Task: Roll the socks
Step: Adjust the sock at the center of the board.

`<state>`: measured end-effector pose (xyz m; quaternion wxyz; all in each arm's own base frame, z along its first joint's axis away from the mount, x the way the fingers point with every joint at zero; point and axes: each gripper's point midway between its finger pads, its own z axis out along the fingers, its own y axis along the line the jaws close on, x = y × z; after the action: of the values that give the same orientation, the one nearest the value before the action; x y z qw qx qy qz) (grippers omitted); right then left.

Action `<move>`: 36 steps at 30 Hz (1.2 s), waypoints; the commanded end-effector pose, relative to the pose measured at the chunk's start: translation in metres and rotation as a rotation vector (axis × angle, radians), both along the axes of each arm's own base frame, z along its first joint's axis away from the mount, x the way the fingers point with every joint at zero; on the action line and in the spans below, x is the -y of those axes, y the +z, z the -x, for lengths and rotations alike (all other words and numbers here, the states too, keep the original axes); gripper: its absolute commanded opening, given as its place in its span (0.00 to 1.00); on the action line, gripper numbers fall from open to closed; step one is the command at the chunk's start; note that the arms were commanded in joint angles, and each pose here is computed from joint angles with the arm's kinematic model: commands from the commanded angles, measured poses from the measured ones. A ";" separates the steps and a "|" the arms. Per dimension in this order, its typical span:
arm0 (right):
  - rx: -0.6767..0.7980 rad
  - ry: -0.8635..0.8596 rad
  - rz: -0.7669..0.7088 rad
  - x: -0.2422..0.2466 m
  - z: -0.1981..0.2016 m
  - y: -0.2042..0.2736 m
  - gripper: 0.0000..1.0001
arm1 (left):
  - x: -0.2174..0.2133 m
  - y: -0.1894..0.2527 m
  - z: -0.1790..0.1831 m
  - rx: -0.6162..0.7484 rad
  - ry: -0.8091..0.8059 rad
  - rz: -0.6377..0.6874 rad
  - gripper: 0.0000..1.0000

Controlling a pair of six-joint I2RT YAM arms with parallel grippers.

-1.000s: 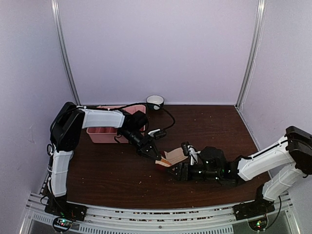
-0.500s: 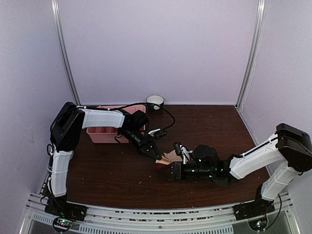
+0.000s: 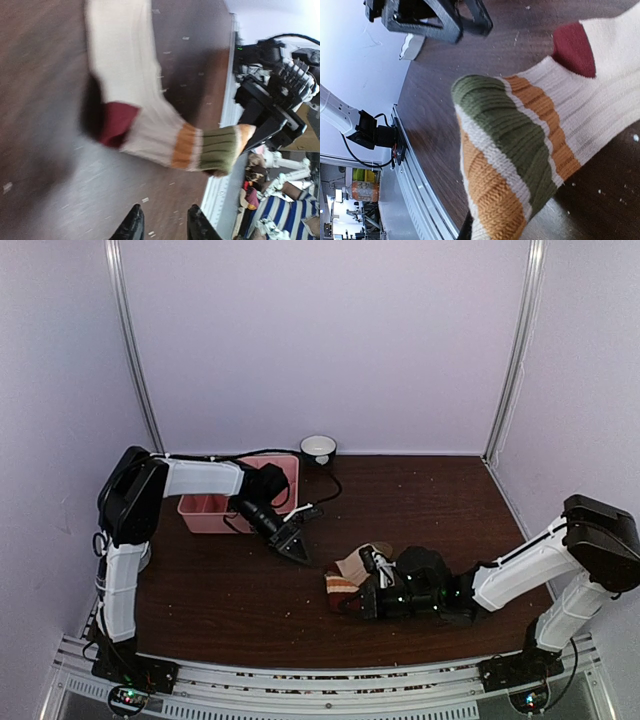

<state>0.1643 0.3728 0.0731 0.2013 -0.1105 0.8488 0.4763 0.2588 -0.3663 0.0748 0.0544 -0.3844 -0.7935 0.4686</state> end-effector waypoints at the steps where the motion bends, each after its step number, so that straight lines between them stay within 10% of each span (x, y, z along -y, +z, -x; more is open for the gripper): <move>1: -0.164 0.048 0.073 0.014 0.028 -0.034 0.00 | -0.016 0.021 -0.022 0.272 -0.050 -0.029 0.39; 13: -0.321 0.132 0.157 0.019 0.071 -0.067 0.00 | 0.069 0.030 -0.030 0.545 -0.225 0.041 0.41; 25: -0.340 0.083 0.172 0.036 0.079 -0.071 0.00 | 0.108 -0.028 0.006 0.417 -0.296 0.044 0.40; 36: -0.329 0.096 0.187 0.028 0.076 -0.077 0.00 | 0.081 -0.094 -0.050 0.631 -0.150 -0.328 0.31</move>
<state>0.0907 0.3535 0.0196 0.0350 -0.0917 0.8842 0.4566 0.2612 -0.4703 0.0234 -0.0422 -0.5681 -0.7462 0.3446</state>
